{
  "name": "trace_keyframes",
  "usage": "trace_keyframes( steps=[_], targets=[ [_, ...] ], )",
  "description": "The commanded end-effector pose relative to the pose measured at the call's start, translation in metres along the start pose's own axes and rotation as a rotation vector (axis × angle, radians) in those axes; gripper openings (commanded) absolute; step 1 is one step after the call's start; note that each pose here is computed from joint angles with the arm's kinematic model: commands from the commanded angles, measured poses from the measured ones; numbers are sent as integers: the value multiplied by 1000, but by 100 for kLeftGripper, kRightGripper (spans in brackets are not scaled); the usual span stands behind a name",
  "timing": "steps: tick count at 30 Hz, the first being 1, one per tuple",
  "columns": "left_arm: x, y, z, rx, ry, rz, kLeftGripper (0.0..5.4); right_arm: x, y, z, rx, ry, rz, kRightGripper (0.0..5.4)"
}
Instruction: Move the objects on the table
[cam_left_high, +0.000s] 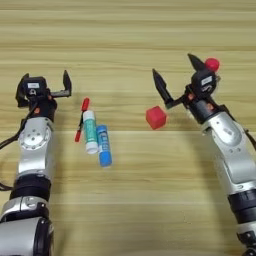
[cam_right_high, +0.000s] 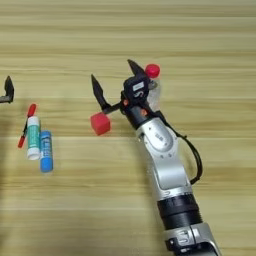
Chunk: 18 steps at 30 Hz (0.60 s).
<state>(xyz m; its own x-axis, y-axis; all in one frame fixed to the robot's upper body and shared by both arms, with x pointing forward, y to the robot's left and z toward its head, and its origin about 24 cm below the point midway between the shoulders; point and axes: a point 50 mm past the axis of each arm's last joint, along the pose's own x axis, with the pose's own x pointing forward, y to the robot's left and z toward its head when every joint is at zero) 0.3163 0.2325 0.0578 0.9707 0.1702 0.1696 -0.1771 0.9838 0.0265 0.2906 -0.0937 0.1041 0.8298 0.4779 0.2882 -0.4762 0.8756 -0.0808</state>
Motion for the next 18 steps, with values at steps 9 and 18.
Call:
trace_keyframes(
  steps=[9, 18],
  targets=[
    [2, -3, 1, 12, 2, -7, 540, 2, 12, -45, 52, 258, 59, 539],
    [2, -3, 1, 10, 0, -7, 540, -2, 16, -68, 127, 405, 76, 539]
  ],
)
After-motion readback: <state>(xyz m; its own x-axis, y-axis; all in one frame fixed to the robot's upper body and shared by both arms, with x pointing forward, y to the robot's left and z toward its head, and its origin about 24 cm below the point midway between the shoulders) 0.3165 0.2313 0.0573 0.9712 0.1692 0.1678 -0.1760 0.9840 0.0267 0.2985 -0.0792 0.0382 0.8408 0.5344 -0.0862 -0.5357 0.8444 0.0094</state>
